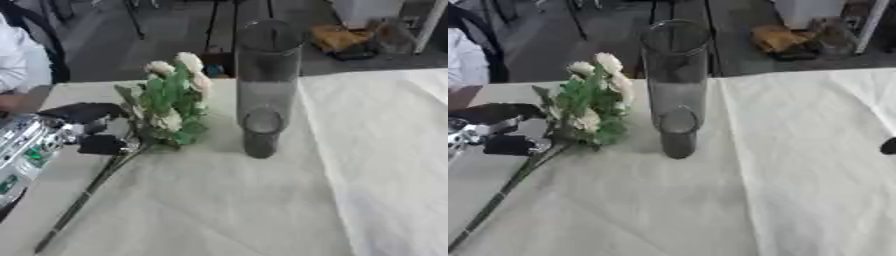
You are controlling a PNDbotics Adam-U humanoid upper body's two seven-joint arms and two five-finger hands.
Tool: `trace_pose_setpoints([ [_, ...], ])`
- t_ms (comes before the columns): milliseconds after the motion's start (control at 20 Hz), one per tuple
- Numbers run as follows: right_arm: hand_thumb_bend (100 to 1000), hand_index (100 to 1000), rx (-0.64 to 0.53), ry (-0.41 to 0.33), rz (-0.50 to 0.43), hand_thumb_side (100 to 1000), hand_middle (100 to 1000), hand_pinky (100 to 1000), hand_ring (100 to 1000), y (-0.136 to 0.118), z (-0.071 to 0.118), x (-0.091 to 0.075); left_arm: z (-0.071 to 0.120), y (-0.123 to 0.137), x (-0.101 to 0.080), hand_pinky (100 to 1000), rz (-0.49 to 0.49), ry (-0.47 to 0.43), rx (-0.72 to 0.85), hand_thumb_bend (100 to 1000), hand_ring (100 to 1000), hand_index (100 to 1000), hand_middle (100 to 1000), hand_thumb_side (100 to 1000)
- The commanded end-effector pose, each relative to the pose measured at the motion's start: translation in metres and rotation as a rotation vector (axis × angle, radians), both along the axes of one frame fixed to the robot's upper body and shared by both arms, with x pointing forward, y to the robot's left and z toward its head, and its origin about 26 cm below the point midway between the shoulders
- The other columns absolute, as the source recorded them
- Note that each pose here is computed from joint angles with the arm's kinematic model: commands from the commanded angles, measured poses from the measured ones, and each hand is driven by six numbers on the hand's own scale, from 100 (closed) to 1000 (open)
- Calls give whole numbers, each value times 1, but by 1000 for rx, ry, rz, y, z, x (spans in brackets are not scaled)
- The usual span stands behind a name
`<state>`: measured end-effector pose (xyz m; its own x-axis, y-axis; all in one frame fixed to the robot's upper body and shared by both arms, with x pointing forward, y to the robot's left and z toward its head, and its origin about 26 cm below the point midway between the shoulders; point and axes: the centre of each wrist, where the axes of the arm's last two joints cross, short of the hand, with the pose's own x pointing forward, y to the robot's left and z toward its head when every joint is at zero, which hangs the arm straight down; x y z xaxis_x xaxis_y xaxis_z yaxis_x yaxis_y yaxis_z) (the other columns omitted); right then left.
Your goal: Arrange flowers into the vase.
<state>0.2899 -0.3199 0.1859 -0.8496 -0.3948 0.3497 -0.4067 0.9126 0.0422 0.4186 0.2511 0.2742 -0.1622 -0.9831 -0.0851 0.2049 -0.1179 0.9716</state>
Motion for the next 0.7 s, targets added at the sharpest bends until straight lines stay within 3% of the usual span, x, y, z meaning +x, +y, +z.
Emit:
trace_pose_setpoints([
  [50, 100, 753, -10, -16, 6, 868, 546, 555, 702, 1, 7, -2, 8, 6, 6, 1000, 34, -19, -15, 306, 1000, 1000, 1000, 993],
  [350, 100, 750, -11, -5, 13, 865, 543, 554, 701, 2, 7, -1, -7, 4, 24, 1000, 80, 17, -55, 319, 1000, 1000, 1000, 993],
  [700, 100, 748, -5, 19, 8, 863, 540, 554, 702, 0, 6, -2, -20, 5, 34, 1000, 111, -17, 9, 372, 1000, 1000, 1000, 931],
])
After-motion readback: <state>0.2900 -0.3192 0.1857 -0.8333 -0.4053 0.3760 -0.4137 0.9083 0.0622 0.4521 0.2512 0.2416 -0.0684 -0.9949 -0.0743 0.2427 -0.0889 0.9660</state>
